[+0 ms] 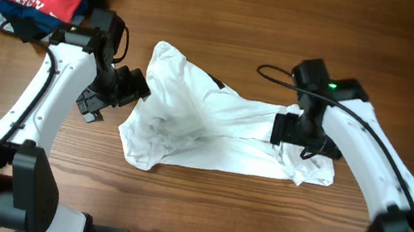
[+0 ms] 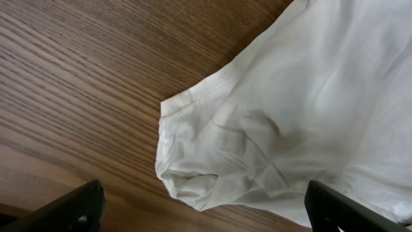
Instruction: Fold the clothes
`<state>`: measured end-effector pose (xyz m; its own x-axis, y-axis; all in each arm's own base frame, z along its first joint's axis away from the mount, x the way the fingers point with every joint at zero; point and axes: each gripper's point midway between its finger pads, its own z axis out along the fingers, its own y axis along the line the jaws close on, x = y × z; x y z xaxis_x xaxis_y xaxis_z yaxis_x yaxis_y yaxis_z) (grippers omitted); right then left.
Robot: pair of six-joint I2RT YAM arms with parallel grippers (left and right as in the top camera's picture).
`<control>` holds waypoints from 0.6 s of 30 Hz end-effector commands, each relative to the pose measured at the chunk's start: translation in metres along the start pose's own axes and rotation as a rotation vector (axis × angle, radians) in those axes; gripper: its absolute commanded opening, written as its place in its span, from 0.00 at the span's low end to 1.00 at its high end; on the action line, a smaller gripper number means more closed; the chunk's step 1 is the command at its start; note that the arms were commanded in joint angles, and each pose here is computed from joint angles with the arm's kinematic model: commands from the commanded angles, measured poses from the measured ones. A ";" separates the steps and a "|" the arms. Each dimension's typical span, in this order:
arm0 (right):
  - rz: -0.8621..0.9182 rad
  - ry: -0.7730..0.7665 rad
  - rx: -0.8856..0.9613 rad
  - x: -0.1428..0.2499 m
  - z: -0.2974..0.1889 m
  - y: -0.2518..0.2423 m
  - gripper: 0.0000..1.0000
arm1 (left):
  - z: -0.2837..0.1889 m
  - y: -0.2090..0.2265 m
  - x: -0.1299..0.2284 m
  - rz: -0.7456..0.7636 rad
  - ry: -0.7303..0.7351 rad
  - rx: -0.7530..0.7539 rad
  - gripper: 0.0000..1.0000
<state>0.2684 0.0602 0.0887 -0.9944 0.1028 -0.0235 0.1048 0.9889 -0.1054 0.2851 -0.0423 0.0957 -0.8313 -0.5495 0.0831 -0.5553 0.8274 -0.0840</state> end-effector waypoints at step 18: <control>0.057 0.000 -0.414 -0.034 0.054 0.006 0.74 | 0.002 0.002 0.004 0.010 0.017 -0.003 1.00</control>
<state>0.3041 0.0415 0.0504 -0.9816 0.1814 -0.0596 0.1640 0.9608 0.2235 0.2836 -0.0422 0.0957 -0.8308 -0.5496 0.0879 -0.5558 0.8274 -0.0803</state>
